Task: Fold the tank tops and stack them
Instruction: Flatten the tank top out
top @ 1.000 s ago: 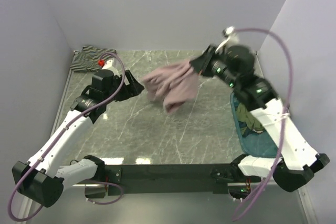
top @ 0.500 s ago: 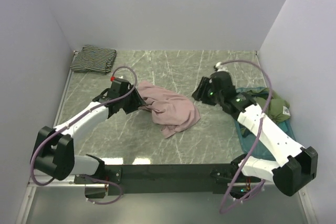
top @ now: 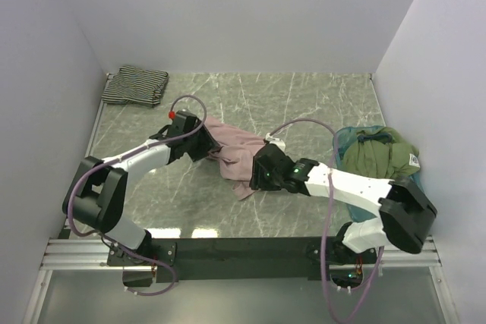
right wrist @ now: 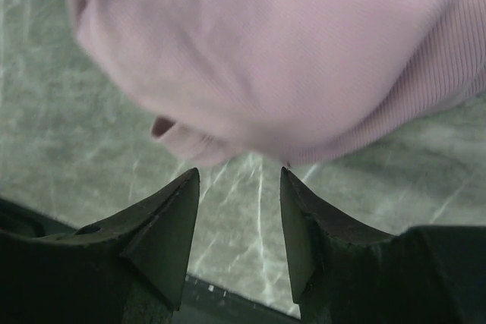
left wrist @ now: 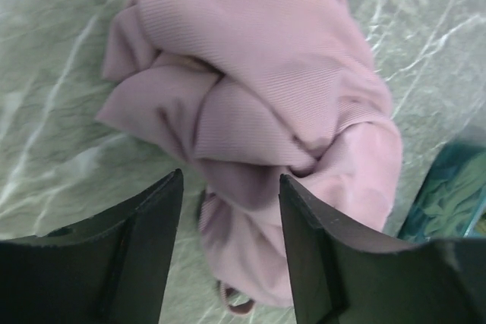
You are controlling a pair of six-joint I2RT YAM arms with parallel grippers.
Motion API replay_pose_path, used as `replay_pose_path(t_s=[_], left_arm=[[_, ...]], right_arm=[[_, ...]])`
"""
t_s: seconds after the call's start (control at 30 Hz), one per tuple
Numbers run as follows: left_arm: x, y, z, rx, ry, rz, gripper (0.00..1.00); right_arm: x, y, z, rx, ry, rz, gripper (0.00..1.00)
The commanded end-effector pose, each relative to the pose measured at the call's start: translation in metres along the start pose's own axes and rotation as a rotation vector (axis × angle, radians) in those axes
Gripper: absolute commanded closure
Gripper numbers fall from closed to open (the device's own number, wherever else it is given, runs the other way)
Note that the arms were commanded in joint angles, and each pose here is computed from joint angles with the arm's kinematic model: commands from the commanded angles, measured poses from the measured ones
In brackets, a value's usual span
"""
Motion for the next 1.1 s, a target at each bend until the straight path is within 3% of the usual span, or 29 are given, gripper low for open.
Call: replay_pose_path(t_s=[0.0,0.13,0.23,0.3,0.37,0.47,0.53,0.77,1.07], left_arm=[[-0.004,0.007,-0.019,0.008,-0.057,-0.035,0.4],[-0.014,0.01,-0.02,0.014,-0.04,-0.055,0.33],[-0.023,0.015,-0.023,0.004,-0.014,-0.066,0.34],[-0.032,0.019,-0.027,-0.007,-0.001,-0.078,0.37],[-0.036,0.023,-0.033,-0.007,0.002,-0.08,0.53],[-0.039,0.03,-0.04,-0.011,0.02,-0.105,0.81],[-0.033,0.037,-0.046,-0.012,0.012,-0.138,0.99],[0.021,0.066,-0.068,-0.017,-0.042,-0.26,0.99],[0.129,0.083,-0.077,-0.027,-0.121,-0.465,0.99]], right_arm=[[-0.017,0.008,0.005,-0.019,-0.027,-0.067,0.46],[-0.029,0.005,-0.004,-0.009,-0.139,-0.05,0.46],[-0.032,0.003,-0.009,-0.005,-0.177,-0.055,0.46],[-0.035,0.003,-0.009,-0.003,-0.189,-0.051,0.53],[-0.034,0.007,-0.008,0.0,-0.207,-0.06,0.64],[-0.023,0.022,-0.008,0.01,-0.264,-0.116,0.97],[-0.006,0.033,-0.011,0.02,-0.292,-0.158,1.0],[0.07,0.09,-0.037,-0.051,-0.359,-0.375,1.0],[0.159,0.129,-0.077,-0.145,-0.383,-0.609,1.0]])
Point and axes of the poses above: each gripper's point midway between its finger pads, its own x axis back along the fingers, its own z axis along the line the jaws close on, y = z × x, the point moved 9 cm from there along x, back along the fingers, and after that the axes turned 8 degrees about x, right-handed, at the moved point
